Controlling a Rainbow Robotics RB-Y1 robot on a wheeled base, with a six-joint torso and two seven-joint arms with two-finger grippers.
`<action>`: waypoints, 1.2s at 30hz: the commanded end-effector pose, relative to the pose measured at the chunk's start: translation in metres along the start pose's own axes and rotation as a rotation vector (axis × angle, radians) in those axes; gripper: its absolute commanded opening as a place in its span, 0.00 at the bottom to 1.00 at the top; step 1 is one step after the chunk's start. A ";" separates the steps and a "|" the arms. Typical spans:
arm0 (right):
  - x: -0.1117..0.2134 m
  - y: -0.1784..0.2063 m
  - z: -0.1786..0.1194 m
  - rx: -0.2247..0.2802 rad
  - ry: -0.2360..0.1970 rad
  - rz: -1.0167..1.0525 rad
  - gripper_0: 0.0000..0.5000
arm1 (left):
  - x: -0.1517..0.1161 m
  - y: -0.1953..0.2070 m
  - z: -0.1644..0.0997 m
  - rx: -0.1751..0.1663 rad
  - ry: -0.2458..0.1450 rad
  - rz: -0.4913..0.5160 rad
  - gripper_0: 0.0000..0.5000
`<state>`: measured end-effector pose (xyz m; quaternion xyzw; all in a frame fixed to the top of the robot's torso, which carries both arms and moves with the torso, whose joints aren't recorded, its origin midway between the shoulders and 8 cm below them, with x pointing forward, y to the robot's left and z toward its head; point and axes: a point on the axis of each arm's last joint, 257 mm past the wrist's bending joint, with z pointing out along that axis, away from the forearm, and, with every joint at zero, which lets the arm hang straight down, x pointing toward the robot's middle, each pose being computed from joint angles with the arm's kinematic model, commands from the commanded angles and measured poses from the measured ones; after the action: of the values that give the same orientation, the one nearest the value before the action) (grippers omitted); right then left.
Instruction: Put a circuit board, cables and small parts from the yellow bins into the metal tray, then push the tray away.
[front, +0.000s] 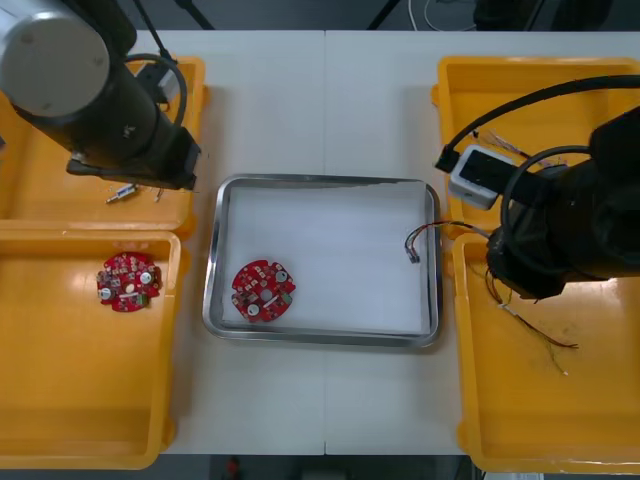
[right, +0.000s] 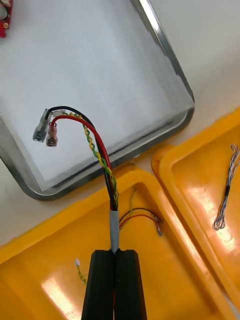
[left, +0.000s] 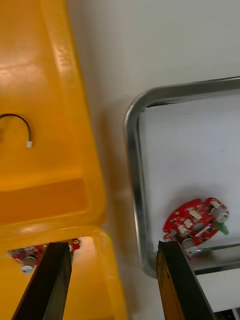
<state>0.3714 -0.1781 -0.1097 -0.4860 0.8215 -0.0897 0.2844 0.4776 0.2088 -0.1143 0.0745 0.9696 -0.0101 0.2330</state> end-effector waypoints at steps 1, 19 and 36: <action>-0.042 0.016 -0.003 0.023 -0.051 -0.157 0.00 | -0.033 0.053 -0.029 -0.049 -0.060 -0.029 1.00; -0.076 0.060 0.055 -0.043 0.024 -0.488 0.00 | -0.104 0.144 0.008 -0.072 -0.165 -0.052 1.00; -0.086 0.084 0.119 -0.101 0.029 -0.543 0.00 | -0.141 0.190 0.040 -0.111 -0.317 0.074 1.00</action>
<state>0.4052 -0.0674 -0.2137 -0.6857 0.6872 -0.1319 0.2004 0.6305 0.3598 -0.1298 0.0531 0.9375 0.0110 0.3437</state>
